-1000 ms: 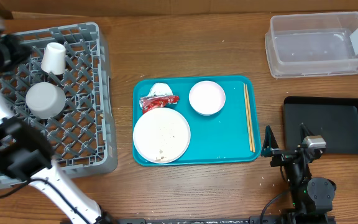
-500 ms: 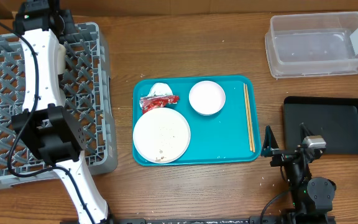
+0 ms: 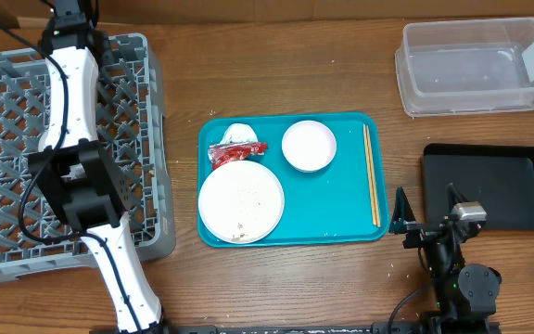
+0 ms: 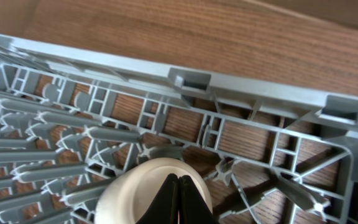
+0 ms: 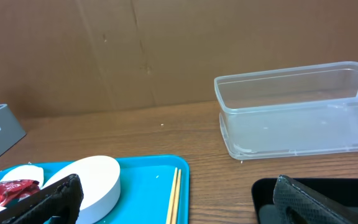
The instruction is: Sort waste into correct bins and load items into the dishwasher
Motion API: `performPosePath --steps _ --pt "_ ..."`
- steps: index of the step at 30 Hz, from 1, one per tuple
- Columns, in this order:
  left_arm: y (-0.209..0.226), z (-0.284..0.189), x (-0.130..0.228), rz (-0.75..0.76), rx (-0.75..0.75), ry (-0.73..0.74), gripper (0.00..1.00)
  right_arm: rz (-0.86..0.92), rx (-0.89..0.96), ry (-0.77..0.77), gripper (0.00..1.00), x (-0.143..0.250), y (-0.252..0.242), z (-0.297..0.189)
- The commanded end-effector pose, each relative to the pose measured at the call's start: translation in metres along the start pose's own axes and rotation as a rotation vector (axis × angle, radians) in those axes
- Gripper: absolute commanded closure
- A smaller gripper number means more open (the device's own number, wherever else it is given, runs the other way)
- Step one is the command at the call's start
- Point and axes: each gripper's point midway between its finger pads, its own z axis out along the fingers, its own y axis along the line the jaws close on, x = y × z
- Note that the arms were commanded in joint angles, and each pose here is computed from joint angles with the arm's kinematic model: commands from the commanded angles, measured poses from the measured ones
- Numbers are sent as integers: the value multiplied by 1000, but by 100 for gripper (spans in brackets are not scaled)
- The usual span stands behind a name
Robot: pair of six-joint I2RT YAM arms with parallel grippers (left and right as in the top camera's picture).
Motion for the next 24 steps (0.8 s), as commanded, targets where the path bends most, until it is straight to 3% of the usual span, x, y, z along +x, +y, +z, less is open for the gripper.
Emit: performPosePath --steps 1,12,14,19,24 --pt "8 14 8 -22 -37 27 96 4 2 -3 0 2 -1 0" --pt "55 22 35 -110 -101 137 96 4 2 -3 0 2 -1 0" --pt "88 14 42 -237 -179 165 96 4 2 -3 0 2 -1 0" --pt "121 -6 49 -433 -205 192 96 4 3 -3 0 2 -1 0" --pt "125 -25 52 -535 -75 235 96 4 2 -3 0 2 -1 0"
